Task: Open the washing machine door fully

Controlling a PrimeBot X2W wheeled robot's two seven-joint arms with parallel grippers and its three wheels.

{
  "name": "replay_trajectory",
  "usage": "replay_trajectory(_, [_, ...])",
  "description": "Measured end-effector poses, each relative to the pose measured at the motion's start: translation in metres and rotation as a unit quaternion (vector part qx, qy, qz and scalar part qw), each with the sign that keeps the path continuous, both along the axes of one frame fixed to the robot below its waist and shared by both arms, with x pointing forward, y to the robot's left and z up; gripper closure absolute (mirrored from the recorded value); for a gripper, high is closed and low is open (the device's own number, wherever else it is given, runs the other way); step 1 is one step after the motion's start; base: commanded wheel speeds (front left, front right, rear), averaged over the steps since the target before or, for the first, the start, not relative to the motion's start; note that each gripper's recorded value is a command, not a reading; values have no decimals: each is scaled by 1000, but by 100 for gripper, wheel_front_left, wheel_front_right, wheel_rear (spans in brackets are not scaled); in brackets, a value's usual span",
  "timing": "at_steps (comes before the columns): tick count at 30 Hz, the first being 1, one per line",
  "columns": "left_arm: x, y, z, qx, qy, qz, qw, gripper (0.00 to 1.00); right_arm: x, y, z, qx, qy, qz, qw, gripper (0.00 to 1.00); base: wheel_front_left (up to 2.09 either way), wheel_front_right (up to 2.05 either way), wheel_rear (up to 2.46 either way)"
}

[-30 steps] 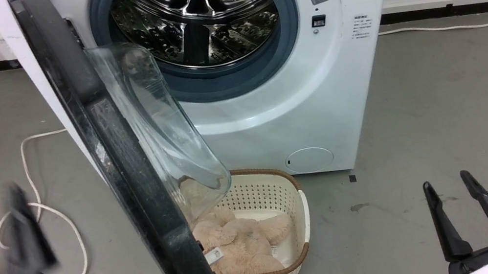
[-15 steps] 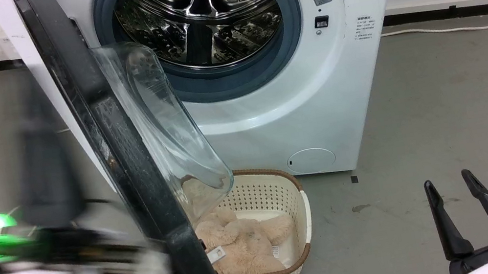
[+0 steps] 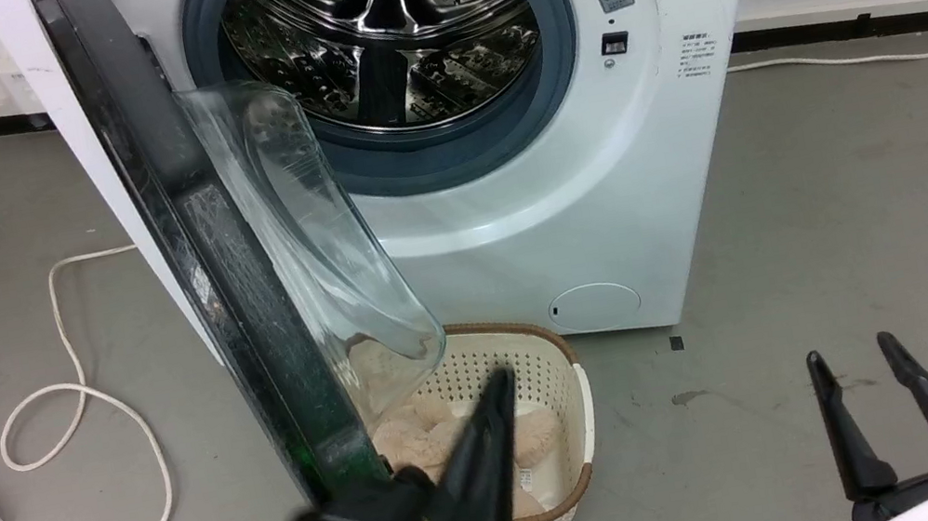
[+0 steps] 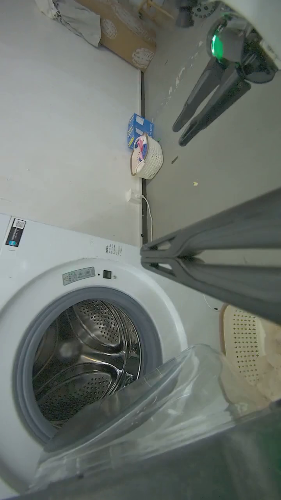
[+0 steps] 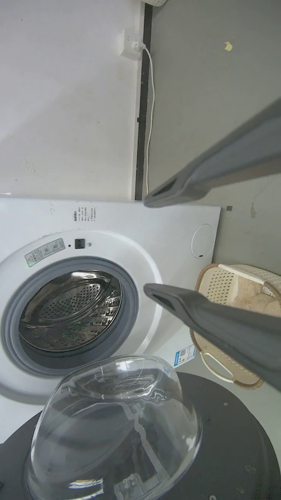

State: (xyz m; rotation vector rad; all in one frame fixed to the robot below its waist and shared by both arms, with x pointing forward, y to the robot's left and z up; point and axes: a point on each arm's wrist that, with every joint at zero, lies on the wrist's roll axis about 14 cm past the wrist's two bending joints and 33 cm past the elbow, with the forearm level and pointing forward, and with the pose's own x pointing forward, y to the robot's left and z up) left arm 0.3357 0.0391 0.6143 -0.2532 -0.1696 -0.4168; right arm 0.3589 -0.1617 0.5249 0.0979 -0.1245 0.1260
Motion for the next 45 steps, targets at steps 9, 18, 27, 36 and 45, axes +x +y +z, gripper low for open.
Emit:
replay_trajectory(9, [10,25,-83,15,113,63,991,100,3,6,-4,4,5,9,1000,0,0,0,0])
replay_trajectory(18, [10,70,-107,19,140,141,980,100,14,25,-9,6,11,36,999,0,0,0,0])
replay_trajectory(27, [-11,144,-110,16,137,255,957,100,29,73,-13,9,17,107,994,0,0,0,0])
replay_trajectory(36, [-36,235,-99,20,124,386,914,100,47,135,-19,8,26,198,980,0,0,0,0])
replay_trajectory(45, [-23,313,-93,85,140,444,881,100,77,150,-43,-3,51,232,971,0,0,0,0])
